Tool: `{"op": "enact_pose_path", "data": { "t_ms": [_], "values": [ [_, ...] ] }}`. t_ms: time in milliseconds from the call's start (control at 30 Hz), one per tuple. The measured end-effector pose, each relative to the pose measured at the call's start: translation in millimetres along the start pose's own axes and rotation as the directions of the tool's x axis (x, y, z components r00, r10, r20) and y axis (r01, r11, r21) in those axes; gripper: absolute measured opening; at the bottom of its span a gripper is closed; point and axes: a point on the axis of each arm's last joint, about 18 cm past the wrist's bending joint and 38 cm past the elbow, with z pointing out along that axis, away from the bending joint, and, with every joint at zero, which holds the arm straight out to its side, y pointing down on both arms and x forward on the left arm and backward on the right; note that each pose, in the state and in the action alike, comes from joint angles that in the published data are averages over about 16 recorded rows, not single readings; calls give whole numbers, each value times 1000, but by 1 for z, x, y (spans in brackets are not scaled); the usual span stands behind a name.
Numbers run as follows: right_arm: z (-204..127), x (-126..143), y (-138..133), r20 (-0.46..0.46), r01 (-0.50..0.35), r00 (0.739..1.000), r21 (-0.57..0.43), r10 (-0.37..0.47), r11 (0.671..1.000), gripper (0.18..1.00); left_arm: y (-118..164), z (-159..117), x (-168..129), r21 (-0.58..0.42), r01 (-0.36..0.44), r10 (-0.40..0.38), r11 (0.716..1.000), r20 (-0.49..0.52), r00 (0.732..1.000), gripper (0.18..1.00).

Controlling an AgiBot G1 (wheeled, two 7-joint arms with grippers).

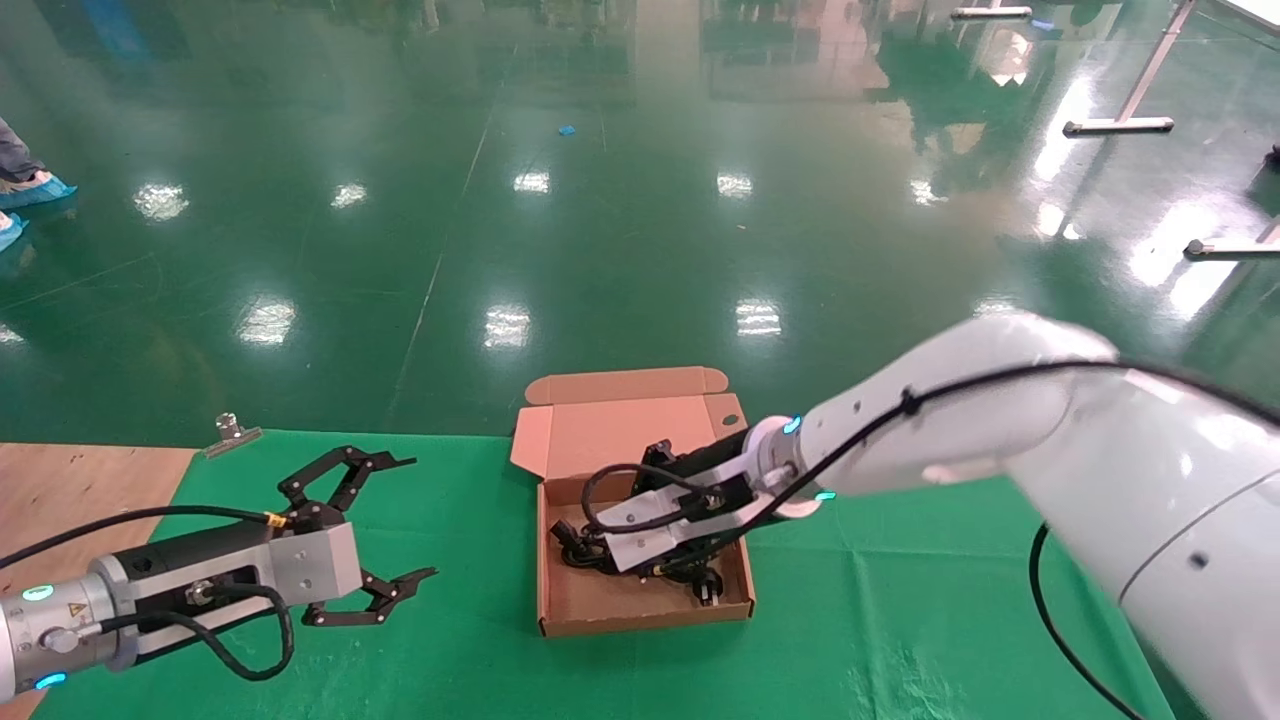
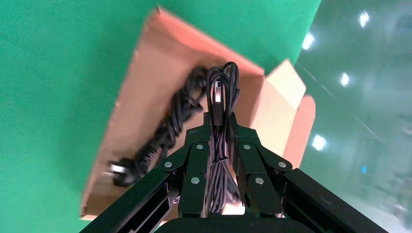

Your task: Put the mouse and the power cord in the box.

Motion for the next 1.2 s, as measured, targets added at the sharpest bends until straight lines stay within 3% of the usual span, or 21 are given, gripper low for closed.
{"op": "enact_pose_path", "data": {
  "t_ms": [333, 733, 1200],
  "values": [
    [31, -19, 2, -73, 14, 997, -53, -17, 999, 235, 12, 1, 3, -16, 10, -10, 1000, 8, 1000, 1001],
    [49, -46, 6, -60, -35, 998, -67, 31, 997, 237, 17, 3, 4, -16, 14, -14, 1000, 7, 1000, 1001],
    [50, -50, 8, -60, -53, 997, -69, 49, 996, 305, 18, 3, 3, -15, 16, -16, 1000, 8, 1000, 1001]
  ]
}}
